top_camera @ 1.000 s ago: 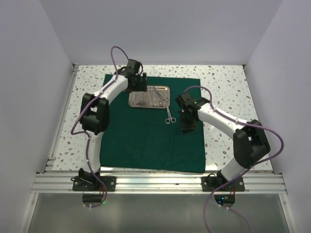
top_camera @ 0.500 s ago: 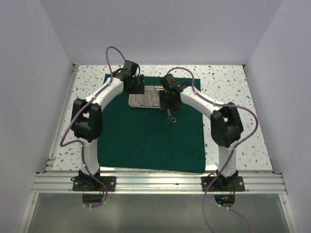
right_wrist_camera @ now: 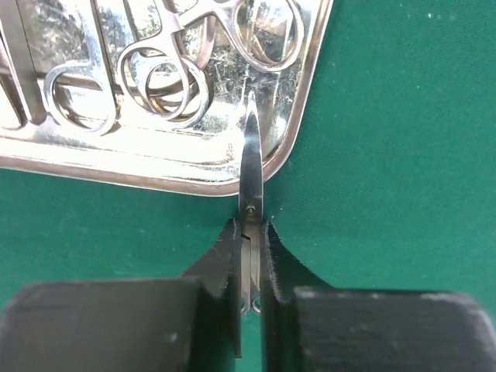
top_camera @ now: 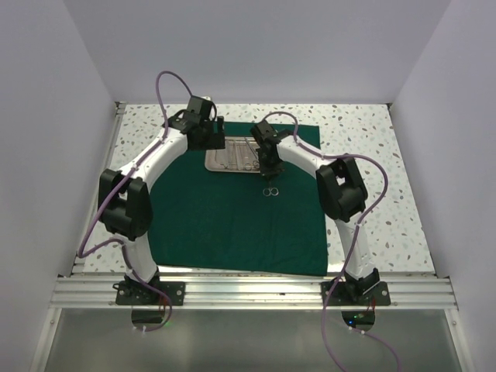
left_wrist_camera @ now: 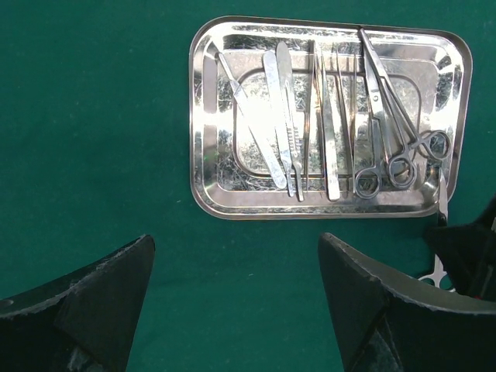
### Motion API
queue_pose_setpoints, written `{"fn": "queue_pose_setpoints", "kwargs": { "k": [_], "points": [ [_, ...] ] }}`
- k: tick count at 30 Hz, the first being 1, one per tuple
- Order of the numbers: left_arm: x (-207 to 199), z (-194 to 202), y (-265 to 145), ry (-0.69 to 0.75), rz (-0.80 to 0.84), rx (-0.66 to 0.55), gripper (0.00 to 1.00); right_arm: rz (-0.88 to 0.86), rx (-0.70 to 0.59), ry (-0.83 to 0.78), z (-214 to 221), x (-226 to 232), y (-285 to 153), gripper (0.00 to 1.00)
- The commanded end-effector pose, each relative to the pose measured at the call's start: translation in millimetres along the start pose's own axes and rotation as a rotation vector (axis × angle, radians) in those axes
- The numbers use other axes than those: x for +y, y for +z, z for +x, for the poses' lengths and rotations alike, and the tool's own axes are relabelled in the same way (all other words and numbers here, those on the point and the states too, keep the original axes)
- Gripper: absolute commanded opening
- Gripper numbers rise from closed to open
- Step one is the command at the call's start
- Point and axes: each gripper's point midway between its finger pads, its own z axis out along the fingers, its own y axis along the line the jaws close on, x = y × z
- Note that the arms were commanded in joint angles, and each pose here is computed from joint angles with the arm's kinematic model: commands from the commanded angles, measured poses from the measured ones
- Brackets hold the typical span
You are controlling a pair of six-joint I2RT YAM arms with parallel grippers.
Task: Open and lay out the surgical kit
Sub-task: Pick up the medical item from the container.
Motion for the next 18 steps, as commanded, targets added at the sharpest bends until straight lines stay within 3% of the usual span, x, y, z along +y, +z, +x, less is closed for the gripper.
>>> {"fn": "queue_pose_setpoints", "kwargs": {
  "k": [1, 6, 11, 18],
  "points": [
    [2, -16, -7, -0.001, -0.01, -0.05, 0.9, 0.009, -0.012, -0.013, -7, -3, -7, 0.0],
    [-6, -28, 2, 0.011, 0.009, -0.066, 0.9, 0.015, -0.001, 0.006, -2, -12, -29, 0.0],
    [-27, -47, 18, 0.043, 0.029, -0.089, 0.9, -0.025, -0.021, 0.06, 7, -18, -78, 0.0],
    [-66, -56, 51, 0.037, 0.088, -0.062, 0.9, -0.068, 0.107, 0.156, 90, -33, -102, 0.0]
  ]
}}
